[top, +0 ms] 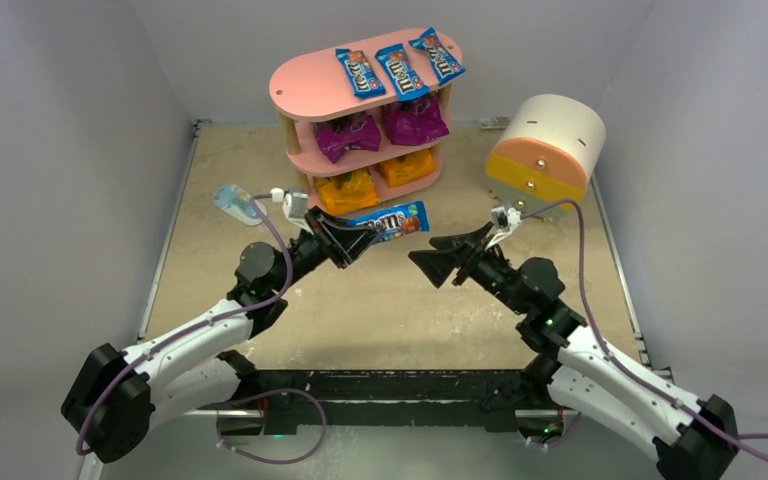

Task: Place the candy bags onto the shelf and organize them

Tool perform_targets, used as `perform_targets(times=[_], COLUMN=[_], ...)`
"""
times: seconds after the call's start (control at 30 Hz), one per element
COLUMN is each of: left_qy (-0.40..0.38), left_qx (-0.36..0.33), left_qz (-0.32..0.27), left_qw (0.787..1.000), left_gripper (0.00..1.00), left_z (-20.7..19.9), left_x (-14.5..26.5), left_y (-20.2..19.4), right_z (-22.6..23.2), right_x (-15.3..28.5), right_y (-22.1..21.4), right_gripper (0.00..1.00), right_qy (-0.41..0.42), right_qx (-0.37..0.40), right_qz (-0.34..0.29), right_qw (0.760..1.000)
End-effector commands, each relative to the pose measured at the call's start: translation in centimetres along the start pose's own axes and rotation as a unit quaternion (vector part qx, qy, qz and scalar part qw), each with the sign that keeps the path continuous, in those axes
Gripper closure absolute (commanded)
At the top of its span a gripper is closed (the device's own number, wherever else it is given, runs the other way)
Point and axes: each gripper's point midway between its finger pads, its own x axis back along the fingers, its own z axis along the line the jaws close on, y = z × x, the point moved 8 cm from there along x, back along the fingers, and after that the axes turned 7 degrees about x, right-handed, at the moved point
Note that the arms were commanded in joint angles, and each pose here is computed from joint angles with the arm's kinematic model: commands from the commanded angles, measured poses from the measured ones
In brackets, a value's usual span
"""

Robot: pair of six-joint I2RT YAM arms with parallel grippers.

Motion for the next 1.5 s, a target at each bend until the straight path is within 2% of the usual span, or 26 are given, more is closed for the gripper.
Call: perform_targets(times=[0.0, 0.1, 0.27, 0.4, 0.7, 0.77, 0.8, 0.83, 0.87, 0.9, 0.93, 1.03, 1.1, 1.13, 1.2, 1.23, 1.33, 1.47], left_qy=[-0.042, -0.046, -0.060, -0.062, -0.083, -0.096, -0.099, -0.102, -0.100, -0.096, -0.075, 0.033, 0.119, 0.164, 0.202, 0.193, 0.101, -0.043], left_qx=[0.063, 0.086, 0.100, 0.109, 0.119, 0.111, 0.103, 0.088, 0.060, 0.044, 0.005, -0.076, -0.114, -0.123, -0.128, -0.133, -0.142, -0.134], left_qz=[-0.106, -0.114, -0.118, -0.120, -0.116, -0.114, -0.112, -0.108, -0.100, -0.091, -0.079, -0.026, -0.003, 0.014, 0.007, 0.009, 0.059, 0.153], left_qw=[0.991, 0.989, 0.986, 0.985, 0.983, 0.983, 0.983, 0.985, 0.988, 0.990, 0.994, 0.996, 0.986, 0.979, 0.971, 0.972, 0.983, 0.978], left_gripper=[0.96, 0.96, 0.96, 0.96, 0.93, 0.86, 0.75, 0.57, 0.40, 0.26, 0.18, 0.13, 0.11, 0.10, 0.05, 0.01, 0.00, 0.12], left_z=[-2.6, -2.7, -3.1, -3.1, -3.4, -3.7, -3.9, -4.0, -4.1, -4.3, -4.1, -2.8, -1.9, -1.2, -0.9, -1.0, -2.5, -4.5], left_x=[-1.4, -1.6, -1.6, -1.4, -0.9, -0.8, -0.8, -0.7, -0.7, -0.6, -0.5, 0.3, 2.0, 3.0, 4.5, 4.9, 4.8, 3.9], left_y=[3.7, 3.8, 3.8, 3.6, 2.9, 3.0, 3.0, 3.1, 3.1, 3.3, 3.4, 3.7, 4.1, 3.9, 4.1, 3.9, 2.7, 1.0], right_z=[1.9, 2.9, 3.3, 4.3, 4.3, 4.2, 4.3, 4.2, 4.1, 4.2, 4.0, 3.6, 3.6, 3.4, 3.4, 3.3, 3.6, 4.4], right_x=[-1.7, -2.7, -4.2, -4.8, -6.0, -6.5, -6.7, -6.8, -6.9, -6.9, -6.9, -6.2, -5.4, -5.1, -4.3, -4.0, -3.2, -2.9], right_y=[2.7, 4.2, 5.5, 6.5, 8.4, 8.6, 8.5, 8.5, 8.6, 8.6, 7.9, 7.5, 6.8, 6.6, 5.5, 4.9, 3.1, 2.6], right_gripper=[0.12, 0.15, 0.19, 0.34, 0.67, 0.88, 0.97, 1.00, 1.00, 1.00, 1.00, 1.00, 1.00, 1.00, 1.00, 1.00, 1.00, 1.00], right_qy=[0.068, 0.111, 0.128, 0.168, 0.144, 0.133, 0.127, 0.120, 0.113, 0.108, 0.095, 0.059, 0.054, 0.047, 0.054, 0.059, 0.114, 0.185], right_qx=[-0.085, -0.081, -0.109, -0.109, -0.118, -0.114, -0.112, -0.107, -0.101, -0.090, -0.082, -0.032, 0.008, 0.034, 0.057, 0.066, 0.067, 0.079], right_qz=[-0.100, -0.134, -0.168, -0.177, -0.212, -0.199, -0.189, -0.181, -0.175, -0.163, -0.129, -0.071, -0.018, 0.010, 0.080, 0.112, 0.186, 0.234], right_qw=[0.989, 0.981, 0.971, 0.963, 0.959, 0.964, 0.967, 0.970, 0.973, 0.977, 0.984, 0.995, 0.998, 0.998, 0.994, 0.990, 0.974, 0.951])
